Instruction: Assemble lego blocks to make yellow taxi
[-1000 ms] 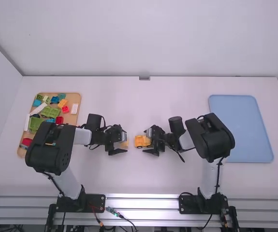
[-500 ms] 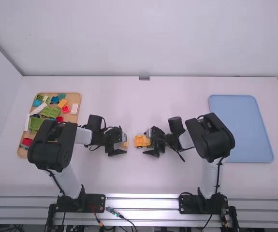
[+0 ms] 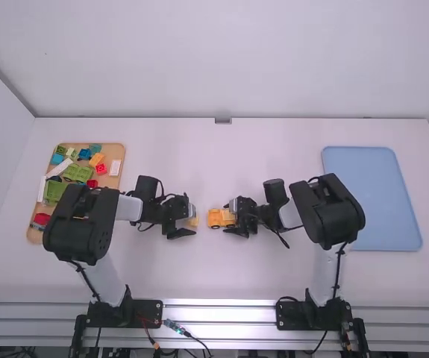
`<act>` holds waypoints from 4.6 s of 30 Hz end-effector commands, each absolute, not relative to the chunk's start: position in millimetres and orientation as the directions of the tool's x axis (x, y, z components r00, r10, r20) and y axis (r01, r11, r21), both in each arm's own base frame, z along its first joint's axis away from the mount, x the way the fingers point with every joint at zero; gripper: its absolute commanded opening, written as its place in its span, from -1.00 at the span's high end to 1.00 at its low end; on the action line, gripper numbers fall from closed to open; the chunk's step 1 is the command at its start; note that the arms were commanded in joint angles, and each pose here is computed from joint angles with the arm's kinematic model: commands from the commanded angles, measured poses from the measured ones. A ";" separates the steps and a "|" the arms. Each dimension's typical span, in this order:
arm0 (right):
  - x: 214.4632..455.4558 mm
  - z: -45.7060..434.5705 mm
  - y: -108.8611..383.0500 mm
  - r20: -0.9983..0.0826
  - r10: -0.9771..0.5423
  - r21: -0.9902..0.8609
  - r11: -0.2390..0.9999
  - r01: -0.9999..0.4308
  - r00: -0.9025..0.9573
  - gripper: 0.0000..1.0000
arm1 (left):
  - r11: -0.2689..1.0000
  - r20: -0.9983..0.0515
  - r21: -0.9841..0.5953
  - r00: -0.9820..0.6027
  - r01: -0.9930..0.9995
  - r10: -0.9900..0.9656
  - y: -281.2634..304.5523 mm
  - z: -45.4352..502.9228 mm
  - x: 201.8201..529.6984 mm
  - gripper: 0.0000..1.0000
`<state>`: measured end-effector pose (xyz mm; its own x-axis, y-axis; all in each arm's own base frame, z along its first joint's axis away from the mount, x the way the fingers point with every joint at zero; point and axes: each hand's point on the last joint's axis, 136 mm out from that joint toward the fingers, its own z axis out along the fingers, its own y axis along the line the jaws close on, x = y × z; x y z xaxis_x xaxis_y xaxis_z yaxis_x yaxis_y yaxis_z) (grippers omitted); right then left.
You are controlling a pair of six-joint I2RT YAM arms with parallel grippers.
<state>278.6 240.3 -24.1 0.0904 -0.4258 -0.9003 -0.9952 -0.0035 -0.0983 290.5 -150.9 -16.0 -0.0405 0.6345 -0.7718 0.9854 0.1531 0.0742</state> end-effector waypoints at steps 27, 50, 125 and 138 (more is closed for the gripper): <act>273.7 -25.8 237.5 -0.909 -0.410 -0.065 -0.025 -0.998 0.070 -0.02 | 0.145 -0.784 0.089 -0.021 0.985 0.620 -154.3 -11.2 299.1 -0.33; 272.9 -26.7 238.6 -0.907 -0.415 -0.066 -0.028 -0.997 0.071 -0.04 | 0.155 -0.758 0.054 -0.061 0.986 0.650 -148.8 -19.2 292.5 0.00; 278.5 -27.9 234.8 -0.903 -0.426 -0.060 0.000 -0.998 0.054 -0.06 | 0.104 -0.771 0.006 -0.061 0.995 0.634 -226.5 2.9 295.6 0.67; 278.6 -27.9 234.7 -0.903 -0.426 -0.065 -0.002 -0.998 0.060 -0.06 | 0.077 -0.746 -0.004 -0.054 0.997 0.664 -231.7 -3.7 284.4 0.70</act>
